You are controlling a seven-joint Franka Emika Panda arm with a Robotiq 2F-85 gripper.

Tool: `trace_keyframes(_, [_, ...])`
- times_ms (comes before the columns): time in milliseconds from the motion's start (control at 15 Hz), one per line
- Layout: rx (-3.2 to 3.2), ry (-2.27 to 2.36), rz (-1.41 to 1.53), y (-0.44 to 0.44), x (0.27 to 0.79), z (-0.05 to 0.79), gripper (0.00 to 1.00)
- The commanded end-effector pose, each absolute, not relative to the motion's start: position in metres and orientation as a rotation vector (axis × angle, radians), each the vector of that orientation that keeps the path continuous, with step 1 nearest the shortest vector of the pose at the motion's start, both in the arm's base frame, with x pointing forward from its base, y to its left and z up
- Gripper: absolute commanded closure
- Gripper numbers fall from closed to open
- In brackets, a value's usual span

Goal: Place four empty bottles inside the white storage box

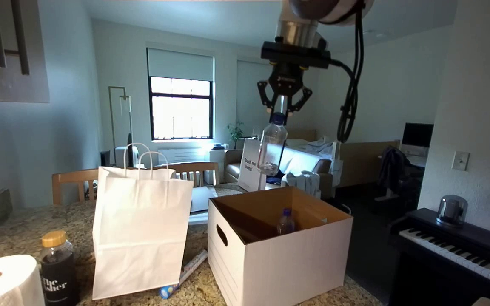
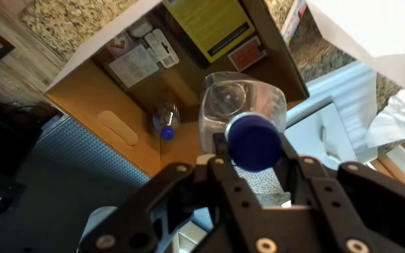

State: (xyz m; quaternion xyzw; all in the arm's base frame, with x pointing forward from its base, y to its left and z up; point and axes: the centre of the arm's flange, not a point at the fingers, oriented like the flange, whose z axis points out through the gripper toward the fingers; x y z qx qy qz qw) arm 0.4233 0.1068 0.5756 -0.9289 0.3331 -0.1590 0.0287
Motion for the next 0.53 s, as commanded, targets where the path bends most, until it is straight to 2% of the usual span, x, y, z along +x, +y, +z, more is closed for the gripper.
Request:
trace_keyframes(0, [-2.771,1.077,-0.524,0.037,0.461,0.511,0.87])
trace_keyframes(467, [-2.650,1.149,-0.312,-0.048,0.535,0.355,0.87])
